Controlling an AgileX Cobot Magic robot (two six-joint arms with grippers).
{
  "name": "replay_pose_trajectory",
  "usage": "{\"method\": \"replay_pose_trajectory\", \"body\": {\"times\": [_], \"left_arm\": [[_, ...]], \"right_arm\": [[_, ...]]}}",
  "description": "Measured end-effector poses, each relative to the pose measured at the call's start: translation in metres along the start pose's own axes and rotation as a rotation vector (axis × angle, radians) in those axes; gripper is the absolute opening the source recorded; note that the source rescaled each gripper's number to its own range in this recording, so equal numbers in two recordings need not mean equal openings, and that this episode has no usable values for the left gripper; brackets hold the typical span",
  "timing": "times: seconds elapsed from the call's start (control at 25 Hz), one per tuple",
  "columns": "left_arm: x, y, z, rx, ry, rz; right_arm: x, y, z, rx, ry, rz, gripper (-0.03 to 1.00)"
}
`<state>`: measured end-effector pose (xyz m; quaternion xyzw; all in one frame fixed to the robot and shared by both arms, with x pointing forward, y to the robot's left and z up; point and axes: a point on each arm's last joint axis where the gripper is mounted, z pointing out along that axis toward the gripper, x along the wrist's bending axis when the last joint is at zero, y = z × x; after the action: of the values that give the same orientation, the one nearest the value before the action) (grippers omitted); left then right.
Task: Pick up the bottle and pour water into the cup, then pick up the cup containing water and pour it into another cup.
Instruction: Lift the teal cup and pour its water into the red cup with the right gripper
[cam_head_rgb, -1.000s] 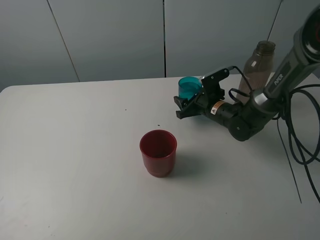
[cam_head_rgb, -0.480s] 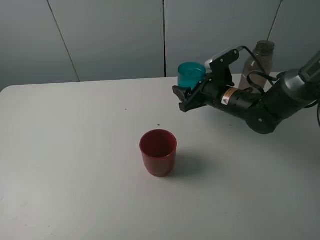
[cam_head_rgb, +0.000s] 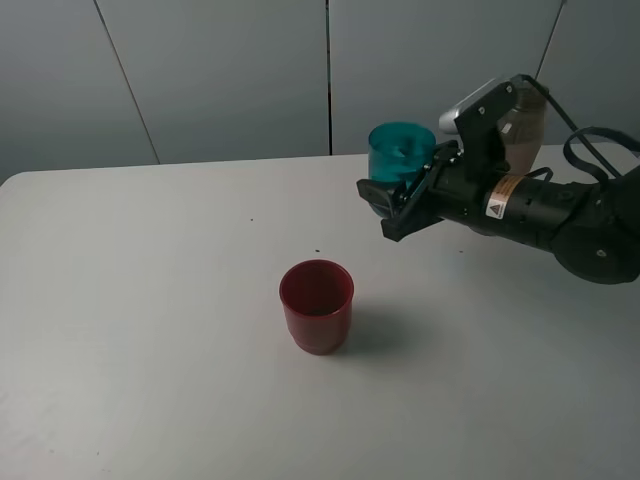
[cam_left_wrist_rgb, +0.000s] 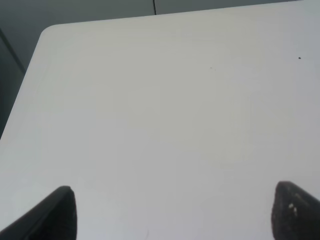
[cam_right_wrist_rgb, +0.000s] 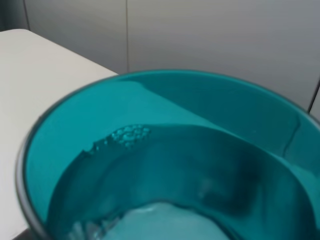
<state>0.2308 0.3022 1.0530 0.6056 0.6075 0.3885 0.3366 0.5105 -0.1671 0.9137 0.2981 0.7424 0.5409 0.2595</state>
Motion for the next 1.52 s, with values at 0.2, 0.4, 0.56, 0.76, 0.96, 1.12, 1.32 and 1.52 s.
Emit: {"method": "replay_pose_trajectory", "body": {"times": [0.2,0.4,0.56,0.76,0.96,1.12,1.32,1.52], "left_arm": [[0.000,0.000,0.000,0.000,0.000,0.000],[0.000,0.000,0.000,0.000,0.000,0.000],[0.000,0.000,0.000,0.000,0.000,0.000],[0.000,0.000,0.000,0.000,0.000,0.000],[0.000,0.000,0.000,0.000,0.000,0.000],[0.000,0.000,0.000,0.000,0.000,0.000],[0.000,0.000,0.000,0.000,0.000,0.000],[0.000,0.000,0.000,0.000,0.000,0.000]], "right_arm": [[0.009,0.004,-0.016,0.093,0.046,-0.086,0.07],[0.021,0.012,-0.021,0.123,0.087,-0.152,0.07],[0.033,0.017,-0.021,0.120,0.126,-0.186,0.07],[0.048,0.017,-0.019,0.128,0.179,-0.246,0.07],[0.053,0.017,-0.018,0.126,0.200,-0.296,0.07],[0.054,0.017,-0.018,0.124,0.205,-0.352,0.07],[0.050,0.018,-0.015,0.165,0.188,-0.418,0.07],[0.048,0.019,-0.014,0.164,0.174,-0.481,0.07]]}}
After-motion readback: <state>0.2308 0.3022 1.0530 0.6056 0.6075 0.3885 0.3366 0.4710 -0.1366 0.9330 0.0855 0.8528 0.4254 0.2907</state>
